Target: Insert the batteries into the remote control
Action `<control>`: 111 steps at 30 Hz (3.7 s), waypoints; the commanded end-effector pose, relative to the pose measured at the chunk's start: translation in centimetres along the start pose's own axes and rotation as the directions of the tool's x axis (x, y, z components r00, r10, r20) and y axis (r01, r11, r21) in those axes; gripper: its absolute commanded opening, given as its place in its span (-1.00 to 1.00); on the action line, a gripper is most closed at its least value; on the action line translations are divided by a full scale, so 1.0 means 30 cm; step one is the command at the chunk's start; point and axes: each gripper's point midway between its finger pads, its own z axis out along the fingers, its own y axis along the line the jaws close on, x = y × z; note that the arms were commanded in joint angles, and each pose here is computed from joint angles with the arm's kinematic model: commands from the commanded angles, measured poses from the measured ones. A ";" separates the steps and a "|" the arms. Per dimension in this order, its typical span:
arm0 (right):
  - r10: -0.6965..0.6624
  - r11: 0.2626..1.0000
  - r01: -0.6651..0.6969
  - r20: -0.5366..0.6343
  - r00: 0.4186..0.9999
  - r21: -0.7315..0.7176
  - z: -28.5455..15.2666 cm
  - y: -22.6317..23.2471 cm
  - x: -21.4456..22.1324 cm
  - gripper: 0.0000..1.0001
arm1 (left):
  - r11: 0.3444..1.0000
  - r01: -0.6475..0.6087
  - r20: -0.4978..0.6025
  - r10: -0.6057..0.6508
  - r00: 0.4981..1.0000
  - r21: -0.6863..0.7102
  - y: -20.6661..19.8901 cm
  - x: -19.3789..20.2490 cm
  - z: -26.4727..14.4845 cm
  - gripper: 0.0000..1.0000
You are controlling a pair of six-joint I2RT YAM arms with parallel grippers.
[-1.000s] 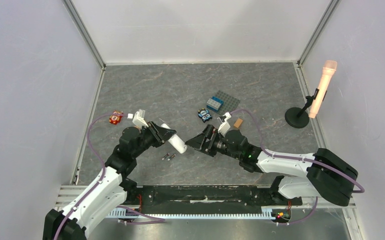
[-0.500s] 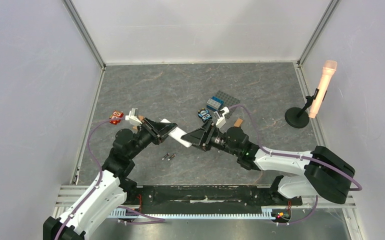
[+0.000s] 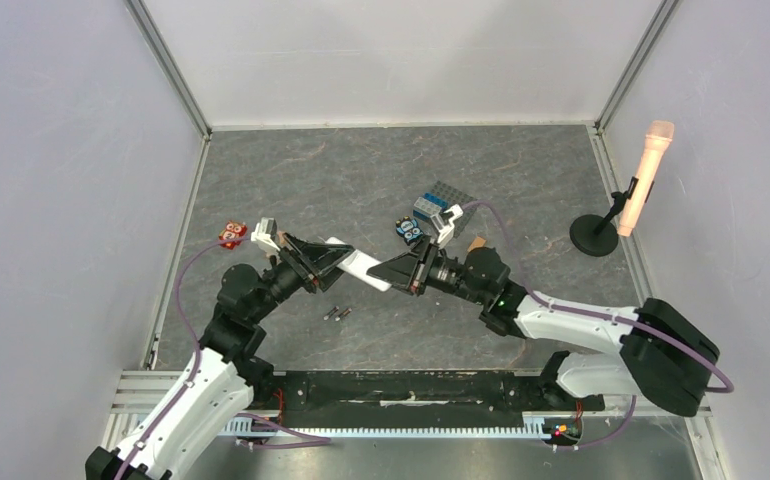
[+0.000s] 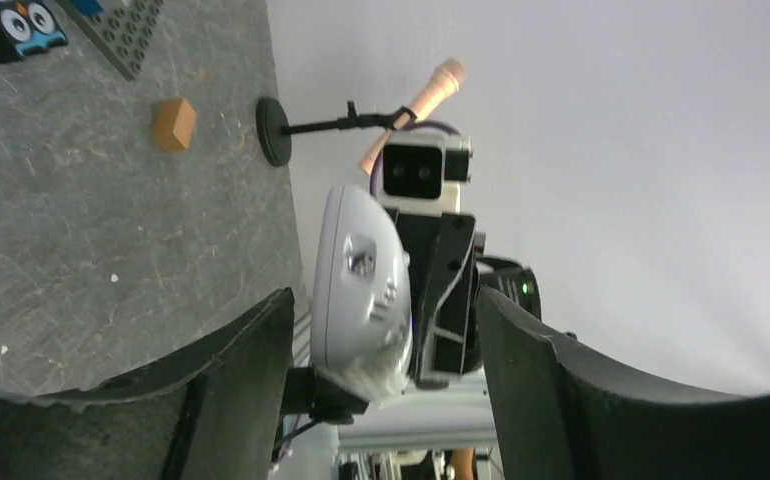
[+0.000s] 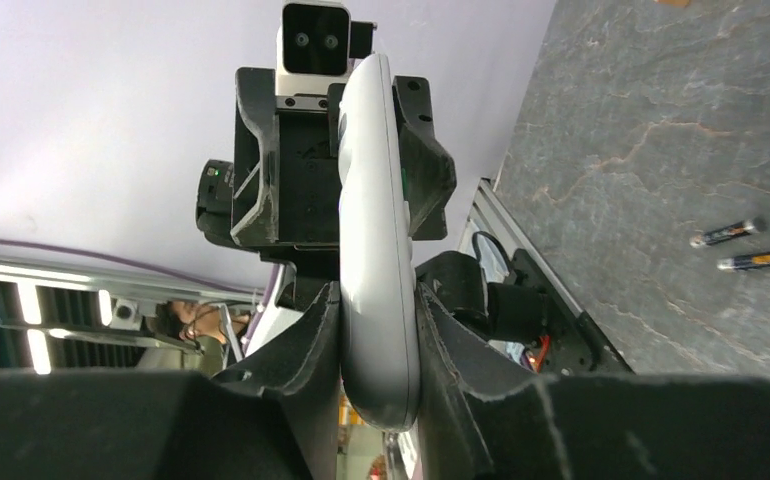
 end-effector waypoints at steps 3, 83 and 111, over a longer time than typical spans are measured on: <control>-0.127 0.992 0.123 -0.144 0.981 -0.035 -0.098 0.032 0.017 -0.87 | 0.984 -0.147 -0.166 0.163 0.973 0.105 -0.096 0.079 -0.034 0.48; -0.200 0.850 0.283 -0.225 0.954 0.444 -0.090 -0.534 0.151 -0.39 | 0.816 -0.261 -0.376 0.059 0.925 -0.515 0.755 0.242 -0.223 -0.96; -0.152 0.853 0.260 -0.262 0.953 0.453 -0.095 -0.609 0.196 -0.36 | 0.815 -0.260 -0.375 0.058 0.925 -0.517 0.778 0.253 -0.245 -0.96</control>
